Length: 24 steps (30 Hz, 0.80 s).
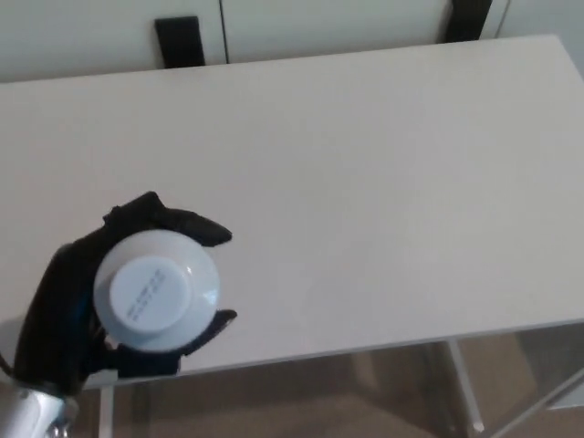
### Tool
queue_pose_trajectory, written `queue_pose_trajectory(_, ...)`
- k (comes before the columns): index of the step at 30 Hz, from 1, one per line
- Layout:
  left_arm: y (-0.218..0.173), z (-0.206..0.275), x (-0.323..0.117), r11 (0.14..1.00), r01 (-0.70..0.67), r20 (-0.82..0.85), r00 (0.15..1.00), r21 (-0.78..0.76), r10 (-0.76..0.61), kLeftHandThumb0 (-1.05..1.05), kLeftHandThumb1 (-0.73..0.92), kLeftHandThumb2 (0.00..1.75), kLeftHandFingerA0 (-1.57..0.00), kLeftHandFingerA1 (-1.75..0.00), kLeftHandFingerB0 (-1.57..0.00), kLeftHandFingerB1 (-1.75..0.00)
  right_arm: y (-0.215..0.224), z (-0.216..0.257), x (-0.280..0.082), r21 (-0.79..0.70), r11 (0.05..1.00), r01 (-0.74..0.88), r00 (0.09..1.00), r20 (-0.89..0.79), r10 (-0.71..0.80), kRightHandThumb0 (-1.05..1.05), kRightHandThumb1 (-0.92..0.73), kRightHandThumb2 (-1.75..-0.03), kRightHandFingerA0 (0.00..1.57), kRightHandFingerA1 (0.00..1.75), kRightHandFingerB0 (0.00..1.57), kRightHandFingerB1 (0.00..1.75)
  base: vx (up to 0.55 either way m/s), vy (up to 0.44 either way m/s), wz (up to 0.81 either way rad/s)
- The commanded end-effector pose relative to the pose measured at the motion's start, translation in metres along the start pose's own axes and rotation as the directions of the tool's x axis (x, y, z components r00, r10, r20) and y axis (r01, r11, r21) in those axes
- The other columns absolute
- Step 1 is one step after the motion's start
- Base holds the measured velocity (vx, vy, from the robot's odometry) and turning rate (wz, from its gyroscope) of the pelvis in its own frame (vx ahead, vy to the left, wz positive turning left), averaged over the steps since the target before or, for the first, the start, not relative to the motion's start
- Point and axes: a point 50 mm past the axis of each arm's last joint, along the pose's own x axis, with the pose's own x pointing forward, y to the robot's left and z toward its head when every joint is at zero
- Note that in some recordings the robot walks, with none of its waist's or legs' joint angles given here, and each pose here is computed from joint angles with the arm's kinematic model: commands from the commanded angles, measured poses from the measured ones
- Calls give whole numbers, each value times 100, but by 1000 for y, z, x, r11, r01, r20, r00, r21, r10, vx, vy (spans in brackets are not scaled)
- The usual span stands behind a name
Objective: The robot picks up a bottle from a person using its left hand and walk towards the table in frontand put the bottle on the table.
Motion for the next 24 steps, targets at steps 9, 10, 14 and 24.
queue_pose_trajectory(9,14,-26,65,995,-29,-167,986,-91,13,-20,60,95,-108,-138,-86,-112,0,-10,-3,-12,1000,-9,999,-53,8,-44,-71,-62,64,43,55,39,0,0,0)
queue_pose_trajectory(10,12,-33,74,993,-27,-210,978,-118,2,-12,61,97,-110,-138,-85,-111,0,-10,-3,-24,1000,-10,998,-57,9,-45,-71,-62,64,43,54,38,0,0,0)
queue_pose_trajectory(14,8,-54,88,973,-63,-334,942,-221,-15,-4,73,88,-100,-144,-80,-103,4,-13,-4,-17,1000,-15,998,-62,14,-46,-70,-62,64,44,53,38,0,0,0)
queue_pose_trajectory(24,-1,-71,102,964,-89,-424,905,-252,-27,-2,78,75,-93,-151,-77,-108,4,-10,-3,-30,999,-24,999,-50,22,-46,-71,-62,63,43,53,38,-17,-33,0)
